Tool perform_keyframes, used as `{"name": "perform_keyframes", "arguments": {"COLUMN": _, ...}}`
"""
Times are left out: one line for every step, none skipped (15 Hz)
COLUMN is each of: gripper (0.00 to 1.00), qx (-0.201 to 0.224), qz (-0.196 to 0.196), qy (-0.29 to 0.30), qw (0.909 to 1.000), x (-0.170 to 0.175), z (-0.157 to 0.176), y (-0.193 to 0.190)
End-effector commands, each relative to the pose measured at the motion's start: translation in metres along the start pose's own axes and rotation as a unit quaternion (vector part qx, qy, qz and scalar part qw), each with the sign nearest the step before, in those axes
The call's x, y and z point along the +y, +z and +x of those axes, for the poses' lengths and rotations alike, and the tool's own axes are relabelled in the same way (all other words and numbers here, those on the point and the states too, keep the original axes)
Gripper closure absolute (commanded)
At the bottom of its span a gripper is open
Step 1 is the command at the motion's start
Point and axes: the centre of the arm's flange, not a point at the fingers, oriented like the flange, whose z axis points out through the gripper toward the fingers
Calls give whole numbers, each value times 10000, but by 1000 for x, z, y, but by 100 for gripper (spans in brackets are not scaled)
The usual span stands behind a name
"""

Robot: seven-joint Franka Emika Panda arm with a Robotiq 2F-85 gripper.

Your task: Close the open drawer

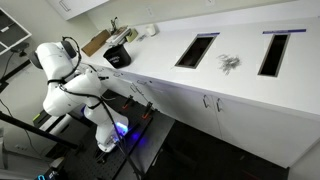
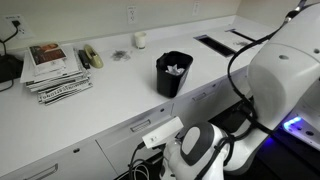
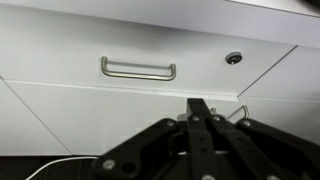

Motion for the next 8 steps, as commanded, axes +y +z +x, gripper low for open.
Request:
{"name": "perform_keyframes", "arguments": {"gripper": 100, "qx": 41, "qz": -3, "qy": 528, "qw": 9986, "x": -49, "z": -32, "y": -55}}
{"name": "perform_keyframes", "arguments": {"gripper": 100, "qx": 113, "qz": -38, "qy": 653, "qw": 9978, "x": -57, "z": -41, "y": -66}}
{"name": "perform_keyframes", "arguments": {"gripper": 100, "qx": 129, "qz": -89, "qy": 778, "qw": 9968, "x": -65, "z": -49, "y": -76}}
{"name": "perform_keyframes", "arguments": {"gripper": 100, "qx": 160, "qz": -167, "qy": 899, "qw": 9957, "x": -75, "z": -59, "y": -86}}
{"name": "perform_keyframes", "arguments": {"gripper": 100, "qx": 177, "qz": -243, "qy": 1012, "qw": 9944, "x": -84, "z": -68, "y": -96}}
{"name": "perform_keyframes", "arguments": {"gripper": 100, "qx": 193, "qz": -314, "qy": 1095, "qw": 9933, "x": -92, "z": -78, "y": -107}}
{"name": "perform_keyframes", "arguments": {"gripper": 100, "qx": 202, "qz": -377, "qy": 1189, "qw": 9920, "x": -99, "z": -87, "y": -115}}
{"name": "perform_keyframes", "arguments": {"gripper": 100, "qx": 233, "qz": -464, "qy": 1282, "qw": 9904, "x": -108, "z": -94, "y": -123}}
